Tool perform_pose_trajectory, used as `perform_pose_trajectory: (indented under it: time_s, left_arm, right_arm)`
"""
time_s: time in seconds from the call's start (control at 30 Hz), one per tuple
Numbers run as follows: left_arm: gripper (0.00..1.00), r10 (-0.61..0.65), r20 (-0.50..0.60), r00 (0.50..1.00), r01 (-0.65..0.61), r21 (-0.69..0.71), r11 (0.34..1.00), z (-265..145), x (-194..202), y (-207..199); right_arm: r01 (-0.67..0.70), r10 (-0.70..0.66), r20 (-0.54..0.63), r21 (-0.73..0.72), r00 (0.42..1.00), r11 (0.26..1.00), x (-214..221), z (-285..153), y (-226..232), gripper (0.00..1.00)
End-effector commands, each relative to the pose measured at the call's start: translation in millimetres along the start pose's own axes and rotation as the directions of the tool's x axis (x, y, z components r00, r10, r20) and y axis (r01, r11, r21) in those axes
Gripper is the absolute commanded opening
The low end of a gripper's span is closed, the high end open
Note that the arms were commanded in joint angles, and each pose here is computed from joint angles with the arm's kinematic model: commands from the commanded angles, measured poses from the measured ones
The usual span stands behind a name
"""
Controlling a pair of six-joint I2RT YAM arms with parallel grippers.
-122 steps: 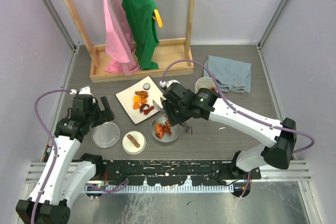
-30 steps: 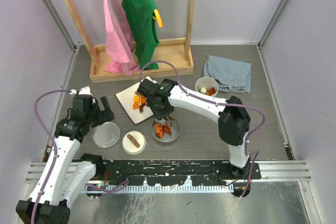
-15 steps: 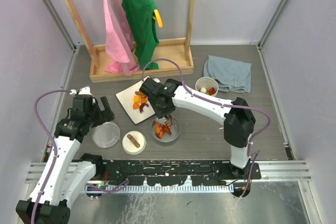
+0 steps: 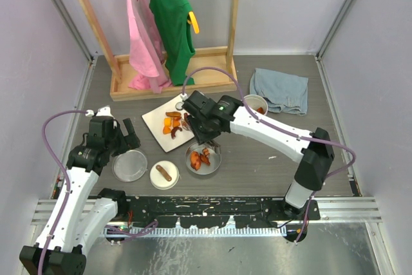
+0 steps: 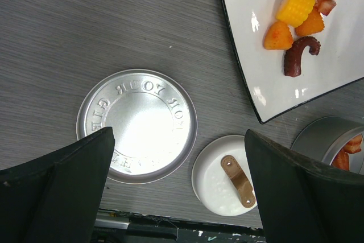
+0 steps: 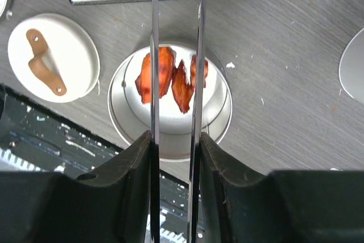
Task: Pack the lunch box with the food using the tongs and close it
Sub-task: Pick up the fake food from the plate.
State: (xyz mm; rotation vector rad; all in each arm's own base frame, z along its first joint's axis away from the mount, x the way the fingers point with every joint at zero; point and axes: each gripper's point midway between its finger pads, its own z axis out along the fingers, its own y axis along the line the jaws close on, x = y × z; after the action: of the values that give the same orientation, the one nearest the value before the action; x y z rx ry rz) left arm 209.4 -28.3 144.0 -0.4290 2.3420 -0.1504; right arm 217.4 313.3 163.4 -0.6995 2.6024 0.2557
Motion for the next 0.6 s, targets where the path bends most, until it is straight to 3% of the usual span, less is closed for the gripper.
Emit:
perform_pose_trajectory:
  time_s: [0.0,0.27,0.57]
  left_arm:
    - [0.98,-0.004,0.047,0.999,0.003,0.023,1.0,-0.3,-11.4,-5.0]
    - [0.98,-0.004,0.044,0.999,0.002,0.027,1.0,0.1,-11.2,-5.9]
    - [0.98,-0.004,0.043,0.999,0.003,0.031,1.0,-0.4,-10.7,-6.4]
  right_arm:
    - [-0.013,0.02,0.075,-0.086,0.997,0.996,0.5,-41.9,2.7,0.32]
    - [-0.011,0.015,0.025,-0.132,1.0,0.991,36.4,-66.6,-2.9,0.33]
    - [0.014,-0.018,-0.069,-0.053,0.997,0.999,76.6,-79.7,-5.0,0.34]
